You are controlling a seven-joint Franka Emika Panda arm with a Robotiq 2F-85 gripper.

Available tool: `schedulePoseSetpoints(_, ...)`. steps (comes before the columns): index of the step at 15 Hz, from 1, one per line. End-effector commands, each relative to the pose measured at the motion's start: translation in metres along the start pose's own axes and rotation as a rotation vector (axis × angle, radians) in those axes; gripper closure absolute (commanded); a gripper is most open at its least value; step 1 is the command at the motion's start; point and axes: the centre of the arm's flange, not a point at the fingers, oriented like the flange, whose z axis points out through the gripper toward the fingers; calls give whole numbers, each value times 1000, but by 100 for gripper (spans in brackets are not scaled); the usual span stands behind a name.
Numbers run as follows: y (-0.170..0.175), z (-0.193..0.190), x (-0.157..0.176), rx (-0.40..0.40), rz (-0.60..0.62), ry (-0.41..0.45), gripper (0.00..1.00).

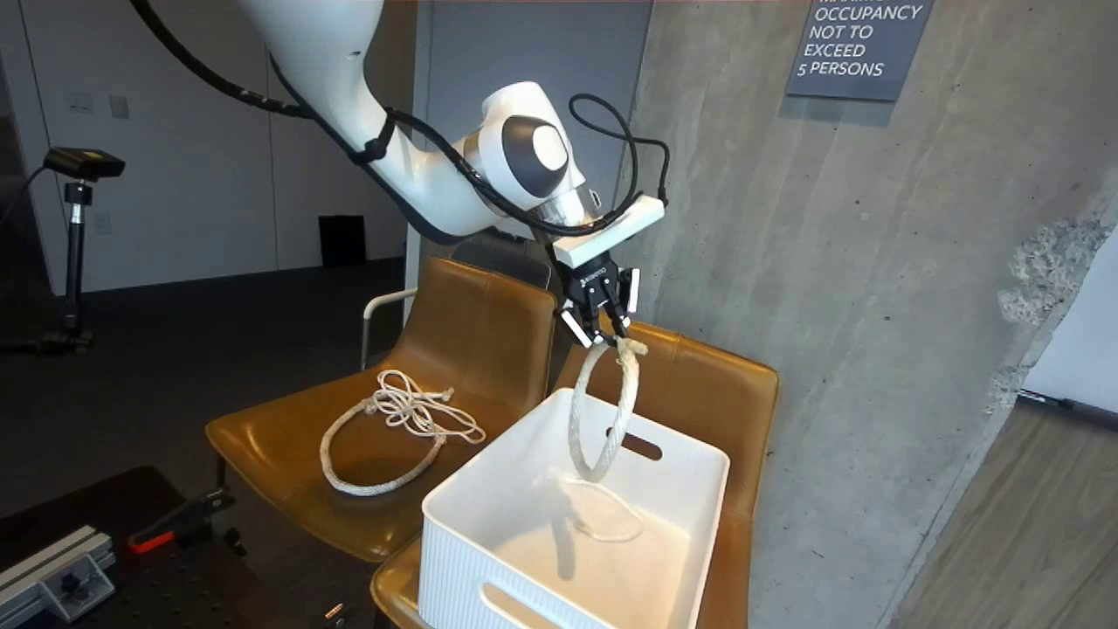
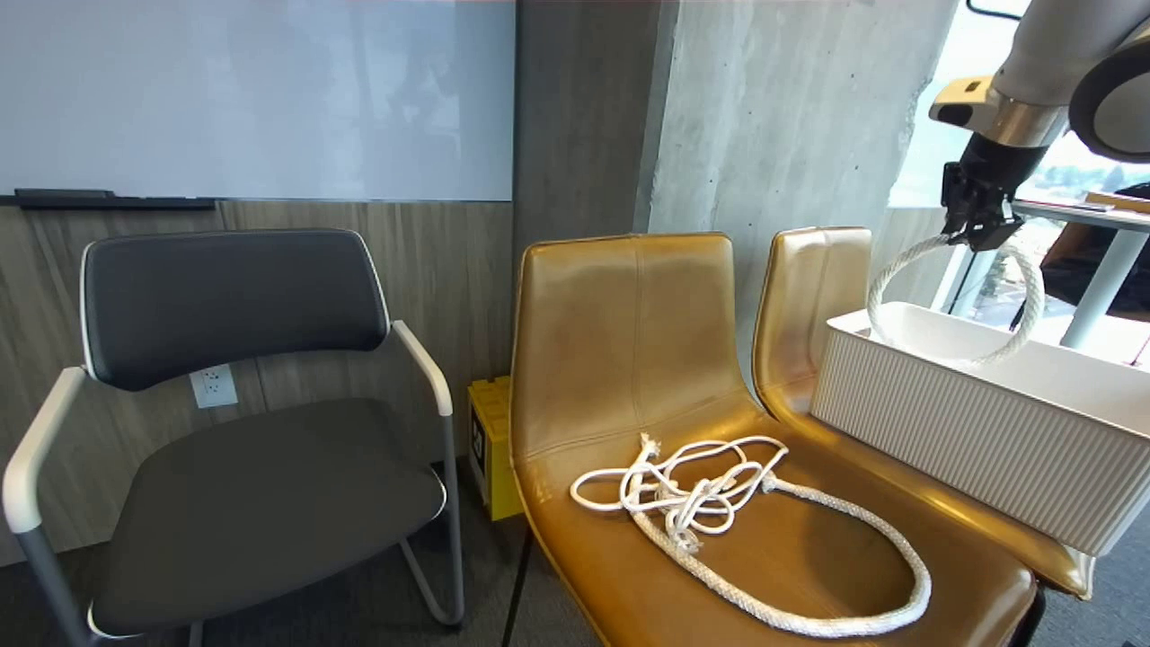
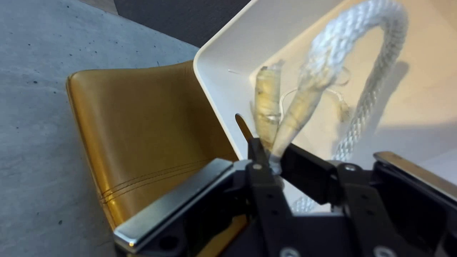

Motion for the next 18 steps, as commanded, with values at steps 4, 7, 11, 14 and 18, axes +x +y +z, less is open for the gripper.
schedulePoseSetpoints(4,-67,-146,54,-208,-72,18,96)
schedulePoseSetpoints(7,-112,-193,103,-259,-126,67,96)
schedulePoseSetpoints(11,-194,-219,171,-258,-181,221,96)
schedulePoseSetpoints(14,-233,-198,197,-196,-185,346,96)
schedulePoseSetpoints(18,-252,-150,211,-97,-180,471,96)
